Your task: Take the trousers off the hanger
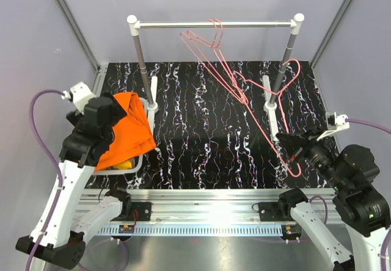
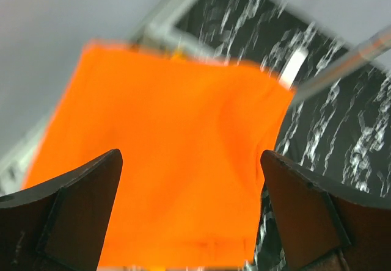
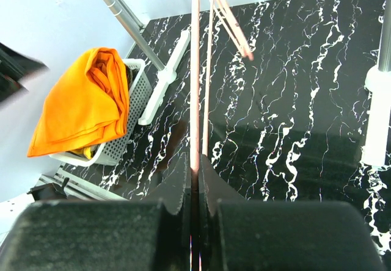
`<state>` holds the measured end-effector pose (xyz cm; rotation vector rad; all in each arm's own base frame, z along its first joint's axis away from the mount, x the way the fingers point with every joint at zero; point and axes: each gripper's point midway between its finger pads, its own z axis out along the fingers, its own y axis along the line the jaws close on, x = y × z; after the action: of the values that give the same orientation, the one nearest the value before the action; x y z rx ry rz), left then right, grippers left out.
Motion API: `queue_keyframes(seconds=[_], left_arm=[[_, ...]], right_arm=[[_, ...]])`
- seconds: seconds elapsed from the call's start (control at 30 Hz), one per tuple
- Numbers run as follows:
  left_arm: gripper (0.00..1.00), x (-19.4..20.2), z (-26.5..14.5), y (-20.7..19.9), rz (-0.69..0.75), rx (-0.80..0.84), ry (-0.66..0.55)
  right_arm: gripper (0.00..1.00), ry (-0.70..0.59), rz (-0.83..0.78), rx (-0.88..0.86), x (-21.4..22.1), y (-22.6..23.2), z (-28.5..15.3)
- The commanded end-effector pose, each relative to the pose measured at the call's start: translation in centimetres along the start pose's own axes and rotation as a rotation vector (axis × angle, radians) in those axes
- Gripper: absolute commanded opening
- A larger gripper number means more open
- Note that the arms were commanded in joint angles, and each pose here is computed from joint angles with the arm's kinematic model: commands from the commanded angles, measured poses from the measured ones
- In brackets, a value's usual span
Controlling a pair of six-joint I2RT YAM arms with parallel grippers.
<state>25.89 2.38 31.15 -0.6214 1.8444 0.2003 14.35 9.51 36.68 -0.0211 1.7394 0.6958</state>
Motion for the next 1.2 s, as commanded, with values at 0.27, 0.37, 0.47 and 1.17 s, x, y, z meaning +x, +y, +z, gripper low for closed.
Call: queue_keyframes(seconds=[0.27, 0.37, 0.47, 1.17], left_arm=[[0.99, 14.1, 2.3, 8.0, -0.208, -0.421, 0.263], [0.99, 11.9, 3.3, 9.1, -0.175, -0.442, 0.12], [0.99, 11.5, 4.0, 10.2, -0.095, -0.445, 0.081], [0.99, -1.9, 6.5, 0.8, 0.005, 0.031, 0.084]], right_arm=[[0.0, -0.089, -0.001, -0.09, -2.9, 2.3, -0.1], [0.0, -0.098, -0.003, -0.086, -3.1, 2.2, -0.3], [0.0, -0.095, 0.005, -0.098, -3.0, 2.4, 0.0], [0.0, -0.083, -0.054, -0.104, -3.2, 2.6, -0.4]])
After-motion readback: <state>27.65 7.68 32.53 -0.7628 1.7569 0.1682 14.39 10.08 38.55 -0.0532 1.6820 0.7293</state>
